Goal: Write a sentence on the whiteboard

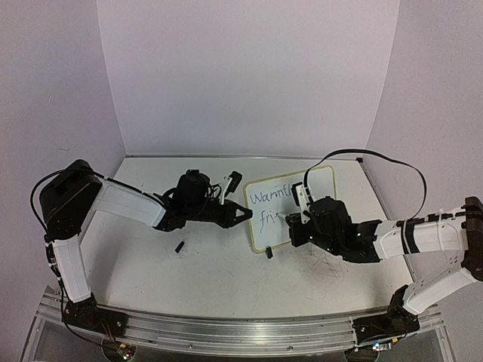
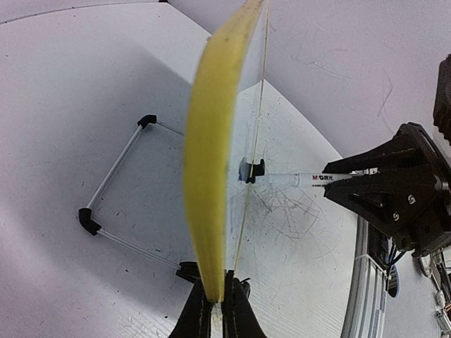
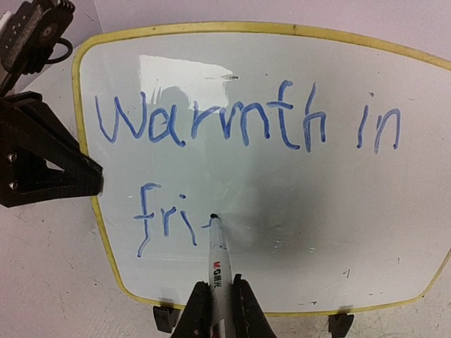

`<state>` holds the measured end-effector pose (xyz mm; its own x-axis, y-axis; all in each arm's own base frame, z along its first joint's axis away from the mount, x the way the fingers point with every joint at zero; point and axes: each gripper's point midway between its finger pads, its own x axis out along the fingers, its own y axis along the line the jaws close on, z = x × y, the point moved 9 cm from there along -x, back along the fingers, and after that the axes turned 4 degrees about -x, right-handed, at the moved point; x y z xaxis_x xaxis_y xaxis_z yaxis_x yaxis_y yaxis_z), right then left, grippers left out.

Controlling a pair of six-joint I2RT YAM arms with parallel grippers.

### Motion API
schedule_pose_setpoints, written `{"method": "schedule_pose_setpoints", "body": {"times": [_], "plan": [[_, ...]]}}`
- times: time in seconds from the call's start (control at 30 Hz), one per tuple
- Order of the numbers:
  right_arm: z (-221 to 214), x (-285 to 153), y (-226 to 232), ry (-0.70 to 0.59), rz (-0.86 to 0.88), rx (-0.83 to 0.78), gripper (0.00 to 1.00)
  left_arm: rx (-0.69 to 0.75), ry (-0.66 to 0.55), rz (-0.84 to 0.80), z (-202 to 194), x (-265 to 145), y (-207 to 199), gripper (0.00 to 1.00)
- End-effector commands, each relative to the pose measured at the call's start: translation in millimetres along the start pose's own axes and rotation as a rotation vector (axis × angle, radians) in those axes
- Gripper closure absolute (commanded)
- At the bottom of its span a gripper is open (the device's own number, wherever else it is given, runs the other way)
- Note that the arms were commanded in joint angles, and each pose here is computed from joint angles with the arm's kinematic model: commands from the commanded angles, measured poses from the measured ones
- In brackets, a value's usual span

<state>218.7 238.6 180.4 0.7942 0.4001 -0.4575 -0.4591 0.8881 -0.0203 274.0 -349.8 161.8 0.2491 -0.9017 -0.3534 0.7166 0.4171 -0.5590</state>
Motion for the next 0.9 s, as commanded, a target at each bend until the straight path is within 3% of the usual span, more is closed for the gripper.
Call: {"method": "schedule_pose_setpoints", "body": {"times": [0.0, 0.37, 0.87], "plan": [[22.6, 0.0, -2.6, -0.077, -0.022, 0.03, 1.0, -0.02, 0.118, 0.041, -24.9, 2.1, 4.9, 1.0], [16.9, 1.6, 5.0, -0.048, 0.07, -0.002, 1.0, -0.019, 0.117, 0.045, -25.3, 1.7, 5.3, 1.0], [-5.7, -0.6, -0.9, 0.035, 0.047, 0.008, 1.0, -0.016, 0.115, 0.046, -24.5, 1.5, 4.9, 1.0]]}}
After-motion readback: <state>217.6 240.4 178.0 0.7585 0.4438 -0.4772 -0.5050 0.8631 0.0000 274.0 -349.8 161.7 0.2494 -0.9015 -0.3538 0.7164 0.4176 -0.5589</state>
